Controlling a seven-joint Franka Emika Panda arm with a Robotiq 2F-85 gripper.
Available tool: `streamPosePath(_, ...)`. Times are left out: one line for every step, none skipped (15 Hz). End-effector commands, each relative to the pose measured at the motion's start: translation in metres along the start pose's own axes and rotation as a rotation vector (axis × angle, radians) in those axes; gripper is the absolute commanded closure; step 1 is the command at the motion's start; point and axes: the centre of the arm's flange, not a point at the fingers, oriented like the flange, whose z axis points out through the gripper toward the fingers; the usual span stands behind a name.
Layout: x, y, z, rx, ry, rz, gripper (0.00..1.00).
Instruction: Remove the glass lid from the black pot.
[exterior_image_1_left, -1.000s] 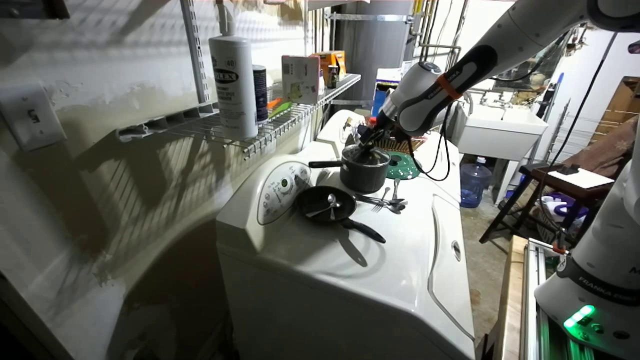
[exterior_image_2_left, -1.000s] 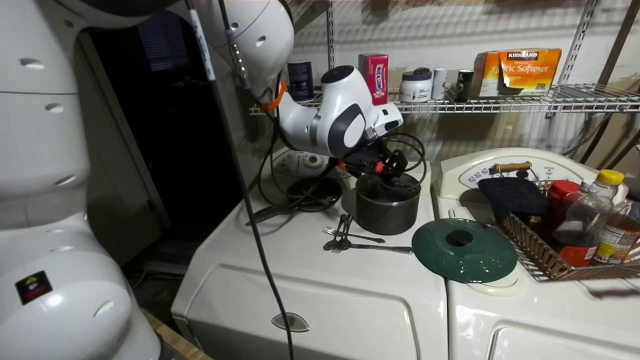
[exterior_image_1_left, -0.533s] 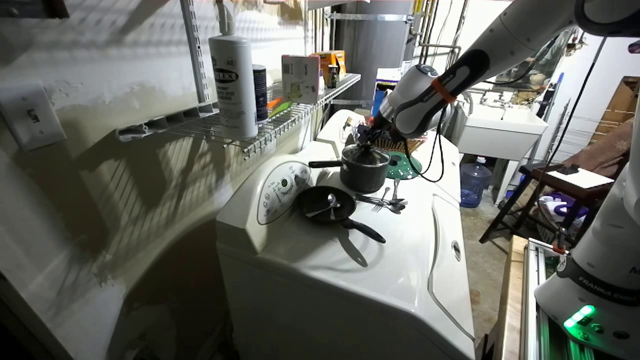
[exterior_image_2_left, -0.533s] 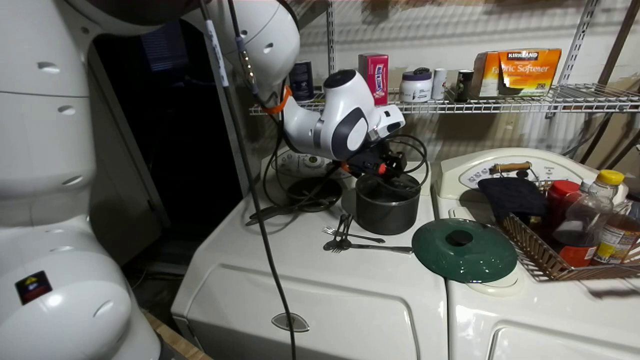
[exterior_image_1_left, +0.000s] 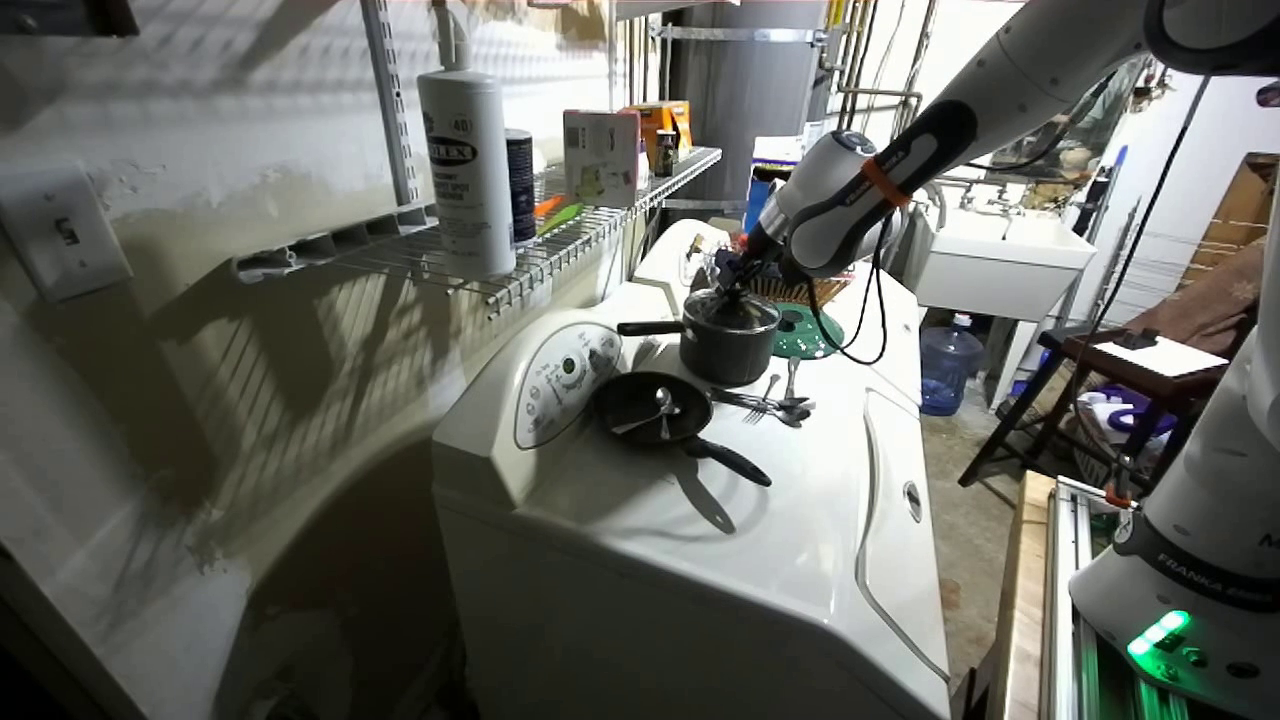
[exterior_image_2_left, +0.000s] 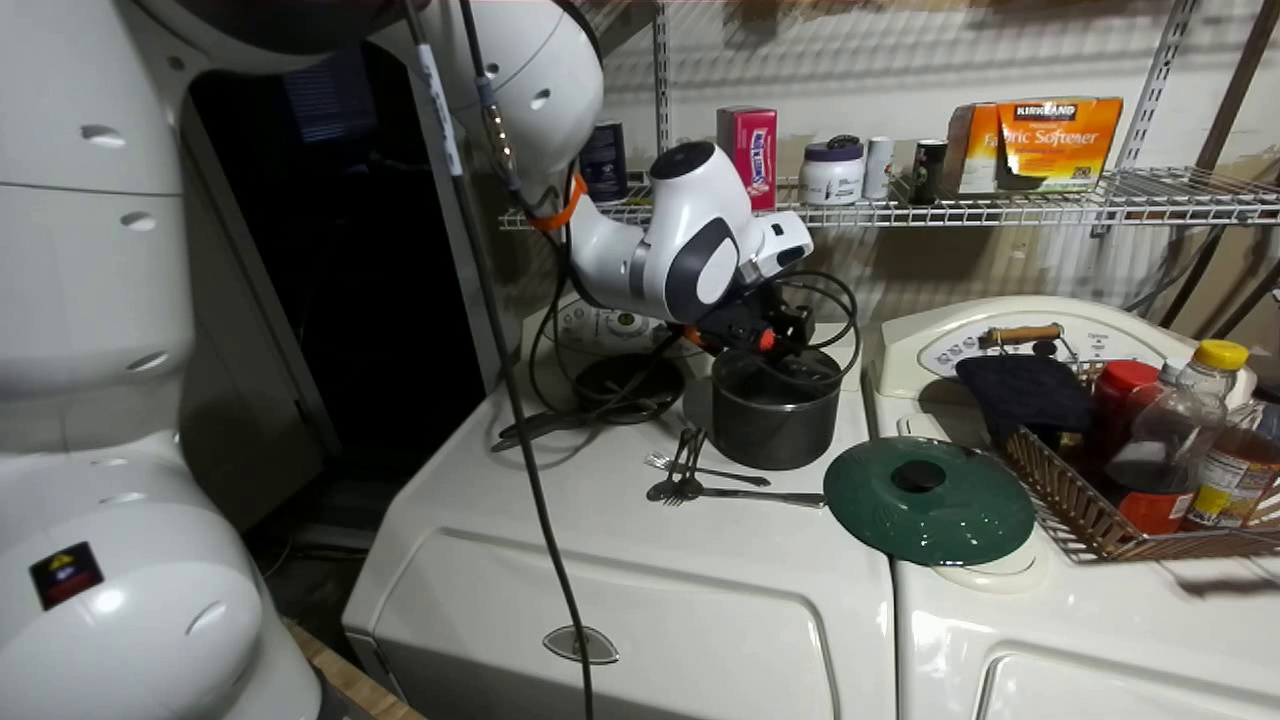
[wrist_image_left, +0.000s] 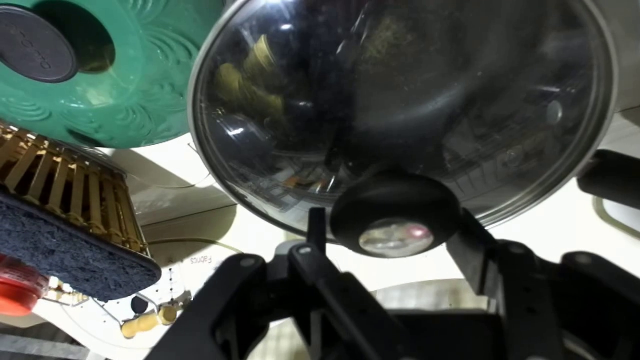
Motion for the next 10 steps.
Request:
streamPosePath(-0.0005,-0.0005,0.0052,-0.007,-0.003,0.01,0.24)
streamPosePath(-0.0012,-0.0003,0.0049,-0.008,-0.007,0.011,0.27)
streamPosePath(-0.0014,0.0001,0.0047,-0.009,-0.008,0.011,0.24)
streamPosePath(-0.0019,-0.0001,0.0037,-0.011,-0.01,0.012,0.27)
streamPosePath(-0.0023,0.0,0.003,-0.011,-0.012,0.012,0.28)
streamPosePath(-0.0027,-0.0001,0.0021,-0.011,-0.017,0.011,0.28)
streamPosePath(-0.003,-0.0006,0.002,-0.01,-0.019,0.011,0.29)
streamPosePath(-0.0034,-0.0011,0.0018,-0.008,-0.023,0.012,0.32)
streamPosePath(-0.0041,-0.0018,0.0016,-0.009,-0.029,0.01,0.35)
streamPosePath(-0.0043,-0.0024,0.0017,-0.008,-0.031,0.007,0.5)
